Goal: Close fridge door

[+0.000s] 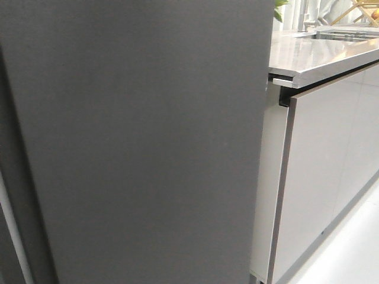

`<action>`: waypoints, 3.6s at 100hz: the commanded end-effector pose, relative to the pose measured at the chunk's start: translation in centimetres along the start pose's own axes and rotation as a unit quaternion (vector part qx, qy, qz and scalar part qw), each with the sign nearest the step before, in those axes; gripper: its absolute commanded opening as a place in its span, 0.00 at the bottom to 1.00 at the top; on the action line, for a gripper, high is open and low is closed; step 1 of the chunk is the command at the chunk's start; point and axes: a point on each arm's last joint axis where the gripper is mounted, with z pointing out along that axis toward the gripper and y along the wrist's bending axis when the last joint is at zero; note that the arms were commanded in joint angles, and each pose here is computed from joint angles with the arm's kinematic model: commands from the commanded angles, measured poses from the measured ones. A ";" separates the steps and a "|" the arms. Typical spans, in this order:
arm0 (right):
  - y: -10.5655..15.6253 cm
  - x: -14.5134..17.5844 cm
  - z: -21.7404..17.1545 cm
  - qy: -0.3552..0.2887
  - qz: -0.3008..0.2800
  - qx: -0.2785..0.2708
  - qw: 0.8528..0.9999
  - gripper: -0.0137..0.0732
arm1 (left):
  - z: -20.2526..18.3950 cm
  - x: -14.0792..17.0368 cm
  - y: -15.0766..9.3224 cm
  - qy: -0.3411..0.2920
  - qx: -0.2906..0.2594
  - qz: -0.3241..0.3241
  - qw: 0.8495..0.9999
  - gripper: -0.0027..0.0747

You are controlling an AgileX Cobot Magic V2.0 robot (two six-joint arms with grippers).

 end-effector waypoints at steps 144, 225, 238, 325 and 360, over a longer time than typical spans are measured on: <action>-6.2 4.8 -27.1 -0.087 -0.018 0.212 0.973 0.07 | 0.2 0.4 0.0 -0.015 0.003 -0.003 1.000 0.01; -5.1 20.6 -35.4 -0.082 -0.025 0.315 0.945 0.07 | 0.2 0.4 0.0 -0.015 0.003 -0.003 1.000 0.01; -4.9 20.5 -35.6 -0.093 -0.029 0.315 0.944 0.07 | 0.2 0.4 0.0 -0.015 0.003 -0.003 1.000 0.01; -4.9 20.7 -36.0 -0.090 -0.029 0.330 0.939 0.07 | 0.2 0.4 0.0 -0.015 0.003 -0.003 1.000 0.01; -4.9 20.7 -36.0 -0.090 -0.029 0.330 0.939 0.07 | 0.2 0.4 0.0 -0.015 0.003 -0.003 1.000 0.01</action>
